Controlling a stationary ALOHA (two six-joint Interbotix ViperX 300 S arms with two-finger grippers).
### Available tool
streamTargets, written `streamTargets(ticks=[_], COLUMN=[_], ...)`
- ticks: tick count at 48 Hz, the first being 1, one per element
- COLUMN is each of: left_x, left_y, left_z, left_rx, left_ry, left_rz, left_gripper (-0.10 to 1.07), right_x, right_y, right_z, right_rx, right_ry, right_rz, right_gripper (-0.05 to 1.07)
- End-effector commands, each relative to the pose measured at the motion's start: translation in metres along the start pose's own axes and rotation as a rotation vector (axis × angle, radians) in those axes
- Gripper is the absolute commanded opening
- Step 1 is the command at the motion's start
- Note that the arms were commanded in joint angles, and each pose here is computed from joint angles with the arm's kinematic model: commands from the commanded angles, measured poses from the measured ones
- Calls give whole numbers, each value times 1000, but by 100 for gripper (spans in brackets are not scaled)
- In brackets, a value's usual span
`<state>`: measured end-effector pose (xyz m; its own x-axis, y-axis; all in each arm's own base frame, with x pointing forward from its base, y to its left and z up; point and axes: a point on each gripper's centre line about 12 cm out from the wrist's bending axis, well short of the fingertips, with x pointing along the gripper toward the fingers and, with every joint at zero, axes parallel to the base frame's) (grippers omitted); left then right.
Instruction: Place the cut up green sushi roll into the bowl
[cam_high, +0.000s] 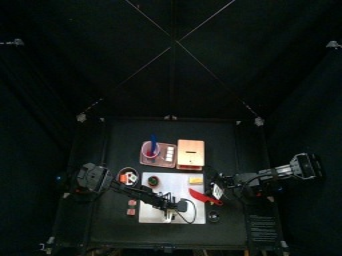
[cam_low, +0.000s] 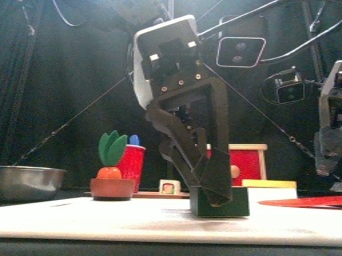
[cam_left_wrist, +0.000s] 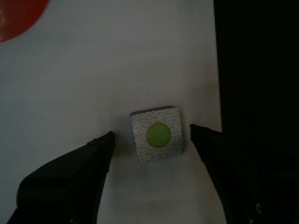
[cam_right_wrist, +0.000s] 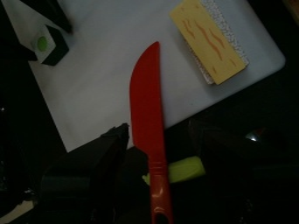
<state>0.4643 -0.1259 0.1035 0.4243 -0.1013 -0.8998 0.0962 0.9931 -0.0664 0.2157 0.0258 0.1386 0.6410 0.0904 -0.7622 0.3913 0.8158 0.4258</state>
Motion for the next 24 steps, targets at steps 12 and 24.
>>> streamTargets(ticks=[12,24], left_x=[-40,-95], left_y=[-8,-5], left_z=[24,-7], left_rx=[-30,-57], left_ry=[-88,6], left_rz=[-38,-44], left_gripper=[65,65], right_x=[-1,-1], right_y=[3,2], right_z=[4,2], right_rx=[0,0], right_ry=[-14,-10], right_rz=[12,9], right_gripper=[91,91])
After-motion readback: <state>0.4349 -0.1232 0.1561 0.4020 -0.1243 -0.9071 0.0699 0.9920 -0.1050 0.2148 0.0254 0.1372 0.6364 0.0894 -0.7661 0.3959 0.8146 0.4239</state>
